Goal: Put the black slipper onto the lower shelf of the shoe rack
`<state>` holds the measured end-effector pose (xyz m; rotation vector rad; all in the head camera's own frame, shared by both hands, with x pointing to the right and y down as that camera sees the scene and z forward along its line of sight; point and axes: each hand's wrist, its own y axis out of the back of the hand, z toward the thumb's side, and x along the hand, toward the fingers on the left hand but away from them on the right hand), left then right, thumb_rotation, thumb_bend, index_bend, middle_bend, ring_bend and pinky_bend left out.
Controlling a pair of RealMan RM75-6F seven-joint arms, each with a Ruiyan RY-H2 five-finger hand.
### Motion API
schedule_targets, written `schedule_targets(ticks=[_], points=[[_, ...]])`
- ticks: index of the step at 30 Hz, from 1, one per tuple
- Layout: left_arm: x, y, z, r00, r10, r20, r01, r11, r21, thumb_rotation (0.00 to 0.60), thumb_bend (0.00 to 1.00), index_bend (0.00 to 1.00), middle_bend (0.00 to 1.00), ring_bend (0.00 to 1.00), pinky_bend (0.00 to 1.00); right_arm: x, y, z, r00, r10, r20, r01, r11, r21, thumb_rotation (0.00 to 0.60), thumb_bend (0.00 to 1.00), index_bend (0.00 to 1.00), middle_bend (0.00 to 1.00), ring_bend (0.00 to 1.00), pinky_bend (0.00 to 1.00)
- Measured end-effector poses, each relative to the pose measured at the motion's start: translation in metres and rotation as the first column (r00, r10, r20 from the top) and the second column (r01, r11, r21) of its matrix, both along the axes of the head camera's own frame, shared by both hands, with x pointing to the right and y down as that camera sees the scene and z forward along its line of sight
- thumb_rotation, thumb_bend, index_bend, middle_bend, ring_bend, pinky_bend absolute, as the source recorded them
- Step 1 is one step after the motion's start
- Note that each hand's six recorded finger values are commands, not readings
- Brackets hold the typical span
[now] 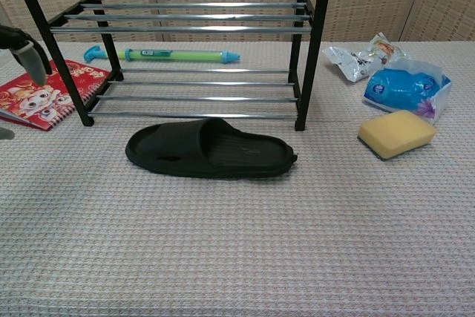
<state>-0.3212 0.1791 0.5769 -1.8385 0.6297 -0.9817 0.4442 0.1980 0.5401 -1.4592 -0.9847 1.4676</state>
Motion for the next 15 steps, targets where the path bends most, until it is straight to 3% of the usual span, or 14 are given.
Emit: schedule_targets(ticks=[8,15], points=[[0.068,-0.003,0.018,0.976,0.206,-0.071,-0.211,0.975,-0.071,0.600,0.17,0.37,0.35,0.35,0.55,0.000,-0.001,-0.002,1.000,0.002,-0.010,-0.002,1.000,0.000,0.600,0.31,0.26,0.34,0.24,0.34],[0.109,0.002,0.050,0.953,0.298,-0.057,-0.304,0.940,-0.155,0.600,0.17,0.33,0.30,0.33,0.55,0.004,0.002,-0.002,1.000,0.013,-0.016,-0.014,1.000,-0.006,0.600,0.31,0.26,0.34,0.24,0.34]])
